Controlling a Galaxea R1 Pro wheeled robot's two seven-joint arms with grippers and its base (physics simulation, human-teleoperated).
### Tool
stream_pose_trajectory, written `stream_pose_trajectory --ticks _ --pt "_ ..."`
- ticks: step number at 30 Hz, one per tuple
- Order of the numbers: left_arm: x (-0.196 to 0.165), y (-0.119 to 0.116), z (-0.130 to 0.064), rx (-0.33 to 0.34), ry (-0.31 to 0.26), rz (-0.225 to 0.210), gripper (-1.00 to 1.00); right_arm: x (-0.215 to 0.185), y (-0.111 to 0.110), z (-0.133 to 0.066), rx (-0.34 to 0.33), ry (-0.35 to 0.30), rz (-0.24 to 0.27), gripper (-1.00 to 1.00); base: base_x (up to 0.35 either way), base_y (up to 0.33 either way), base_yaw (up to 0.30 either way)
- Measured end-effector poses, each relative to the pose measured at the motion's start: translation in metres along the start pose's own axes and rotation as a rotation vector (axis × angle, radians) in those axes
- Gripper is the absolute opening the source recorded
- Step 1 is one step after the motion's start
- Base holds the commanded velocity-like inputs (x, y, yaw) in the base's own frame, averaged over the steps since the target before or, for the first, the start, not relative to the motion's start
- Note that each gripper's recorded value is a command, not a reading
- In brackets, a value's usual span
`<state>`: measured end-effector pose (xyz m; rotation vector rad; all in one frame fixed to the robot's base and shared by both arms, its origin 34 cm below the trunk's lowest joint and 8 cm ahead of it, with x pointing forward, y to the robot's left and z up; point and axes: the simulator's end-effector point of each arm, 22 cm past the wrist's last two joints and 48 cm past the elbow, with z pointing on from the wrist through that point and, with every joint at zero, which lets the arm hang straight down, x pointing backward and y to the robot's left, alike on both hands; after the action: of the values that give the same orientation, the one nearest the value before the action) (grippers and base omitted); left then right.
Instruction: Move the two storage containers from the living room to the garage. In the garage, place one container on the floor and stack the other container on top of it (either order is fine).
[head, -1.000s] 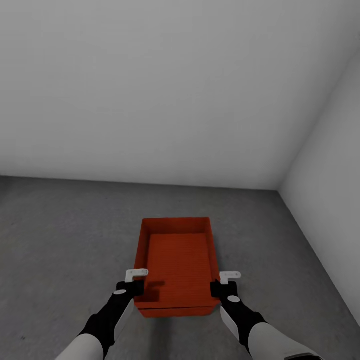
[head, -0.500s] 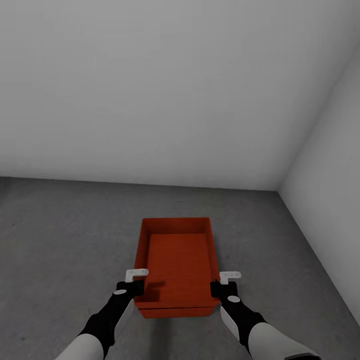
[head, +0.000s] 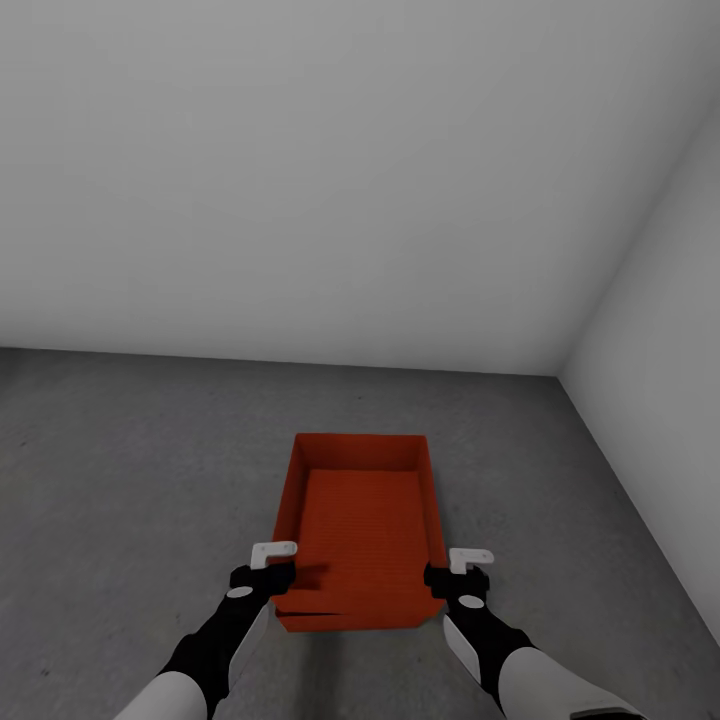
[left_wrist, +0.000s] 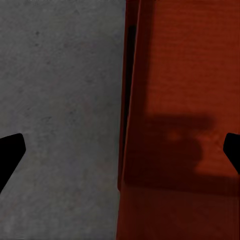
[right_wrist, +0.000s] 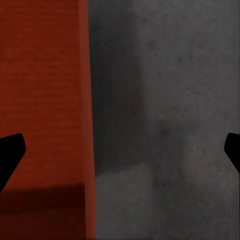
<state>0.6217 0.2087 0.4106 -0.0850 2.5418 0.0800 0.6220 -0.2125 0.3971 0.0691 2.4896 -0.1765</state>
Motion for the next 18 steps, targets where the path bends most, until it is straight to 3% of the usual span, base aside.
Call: stream_pose_trajectory --ticks 18 --pt "-0.0032 -0.0008 -0.0005 -0.003 -0.006 -0.003 1.00 -0.0010 -0.0014 0.0003 0.002 -0.003 -0.006 1.00 0.000 0.000 0.000"
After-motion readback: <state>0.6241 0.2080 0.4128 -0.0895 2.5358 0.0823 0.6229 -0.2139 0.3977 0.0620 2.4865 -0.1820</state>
